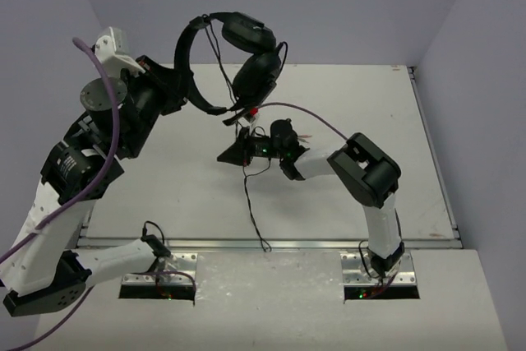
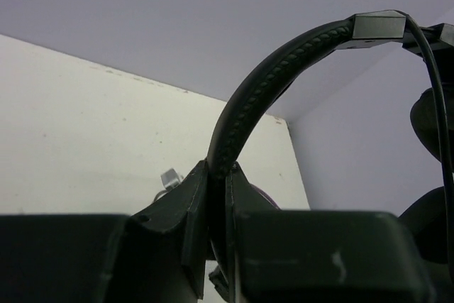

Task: Wrap the headphones

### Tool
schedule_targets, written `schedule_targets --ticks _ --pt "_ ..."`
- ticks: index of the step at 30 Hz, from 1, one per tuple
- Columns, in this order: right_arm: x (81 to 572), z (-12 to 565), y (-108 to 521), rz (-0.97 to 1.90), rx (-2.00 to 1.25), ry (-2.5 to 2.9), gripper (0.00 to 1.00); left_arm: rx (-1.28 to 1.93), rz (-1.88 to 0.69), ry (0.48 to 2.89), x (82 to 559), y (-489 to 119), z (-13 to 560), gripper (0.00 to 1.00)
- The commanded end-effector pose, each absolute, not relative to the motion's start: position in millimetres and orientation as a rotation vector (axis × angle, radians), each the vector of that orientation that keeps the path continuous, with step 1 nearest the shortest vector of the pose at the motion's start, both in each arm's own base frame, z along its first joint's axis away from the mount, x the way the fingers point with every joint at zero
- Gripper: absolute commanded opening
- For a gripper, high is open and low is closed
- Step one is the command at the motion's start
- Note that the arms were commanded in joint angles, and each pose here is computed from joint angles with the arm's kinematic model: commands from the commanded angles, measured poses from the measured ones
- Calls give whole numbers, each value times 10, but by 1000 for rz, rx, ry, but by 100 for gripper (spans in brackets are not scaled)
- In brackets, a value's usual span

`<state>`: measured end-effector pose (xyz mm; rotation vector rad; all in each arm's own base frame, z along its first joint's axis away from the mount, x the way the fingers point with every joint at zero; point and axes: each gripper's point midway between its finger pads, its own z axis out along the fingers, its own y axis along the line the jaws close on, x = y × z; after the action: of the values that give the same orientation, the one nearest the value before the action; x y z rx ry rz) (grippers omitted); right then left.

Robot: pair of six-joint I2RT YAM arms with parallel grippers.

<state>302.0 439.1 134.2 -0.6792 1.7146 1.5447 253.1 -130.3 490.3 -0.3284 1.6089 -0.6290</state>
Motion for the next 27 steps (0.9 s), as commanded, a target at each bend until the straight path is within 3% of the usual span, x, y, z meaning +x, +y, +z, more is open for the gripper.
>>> schedule_targets --ticks 1,8,14,23,27 --pt "2935 1391 4267 1552 -641 1668 1 -544 -562 1491 2663 -1033 5177 0" --pt "2256 1160 3940 1417 -709 1762 1 -657 -279 1516 3133 -899 5092 0" --pt "1641 749 3624 1047 -871 1906 1 -749 -144 1585 3925 -470 4753 0" --pt "1143 985 3337 754 -1043 1825 1 -870 62 1680 4566 322 4019 0" --pt "959 1493 3416 785 -1080 1725 1 -928 172 1706 4663 640 3654 0"
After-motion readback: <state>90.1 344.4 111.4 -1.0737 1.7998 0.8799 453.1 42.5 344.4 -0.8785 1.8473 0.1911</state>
